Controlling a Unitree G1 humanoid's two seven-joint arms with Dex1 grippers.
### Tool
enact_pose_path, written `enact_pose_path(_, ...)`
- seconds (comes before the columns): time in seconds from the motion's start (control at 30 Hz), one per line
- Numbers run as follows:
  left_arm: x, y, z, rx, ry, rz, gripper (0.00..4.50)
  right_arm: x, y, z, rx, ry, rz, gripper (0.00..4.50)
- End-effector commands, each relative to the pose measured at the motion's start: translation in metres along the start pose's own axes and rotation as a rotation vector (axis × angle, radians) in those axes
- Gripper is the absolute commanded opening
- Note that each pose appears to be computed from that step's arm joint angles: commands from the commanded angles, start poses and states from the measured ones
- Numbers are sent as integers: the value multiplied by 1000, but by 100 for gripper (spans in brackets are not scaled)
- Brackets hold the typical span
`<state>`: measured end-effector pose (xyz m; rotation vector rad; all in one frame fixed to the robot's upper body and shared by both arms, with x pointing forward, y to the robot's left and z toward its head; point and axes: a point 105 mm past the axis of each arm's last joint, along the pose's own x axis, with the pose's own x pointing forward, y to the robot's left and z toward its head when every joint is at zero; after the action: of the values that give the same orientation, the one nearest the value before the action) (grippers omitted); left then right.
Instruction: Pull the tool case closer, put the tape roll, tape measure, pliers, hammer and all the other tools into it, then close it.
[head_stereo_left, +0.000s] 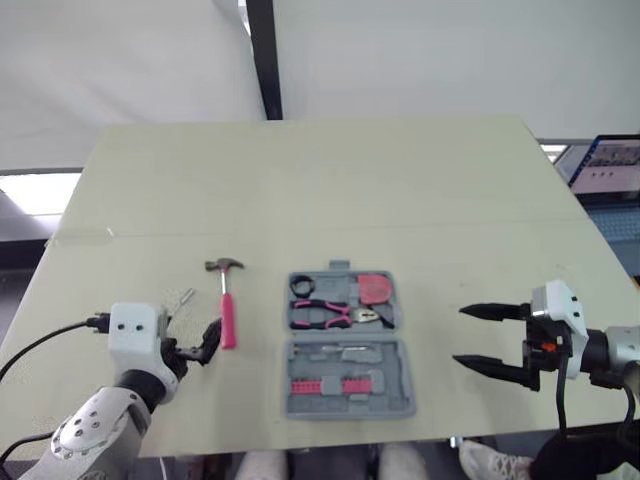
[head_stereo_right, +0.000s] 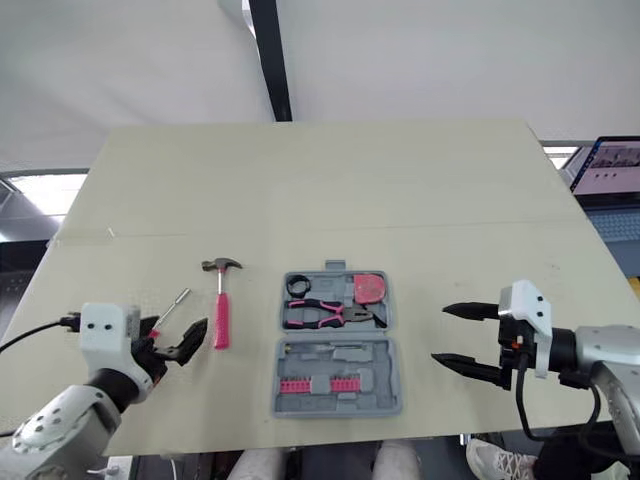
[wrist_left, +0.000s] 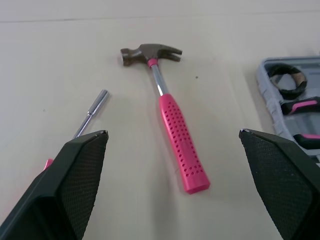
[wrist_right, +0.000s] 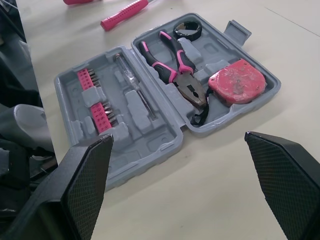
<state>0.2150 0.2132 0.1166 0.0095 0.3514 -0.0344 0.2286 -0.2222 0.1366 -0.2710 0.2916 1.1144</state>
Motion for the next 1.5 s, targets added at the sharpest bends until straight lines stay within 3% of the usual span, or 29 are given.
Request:
enact_pose_path(0.03,1,0,9,20,-22,28,450,-8,1,12,-31,-15,0,446)
enact_pose_path(0.57,51,-2,17,-38,13,42,450,-1,10,21,-59,-122,-98,446)
enact_pose_path(1.5,148,-18,3,7,162,34,450,0,-1,21,-90,-57,-126,446)
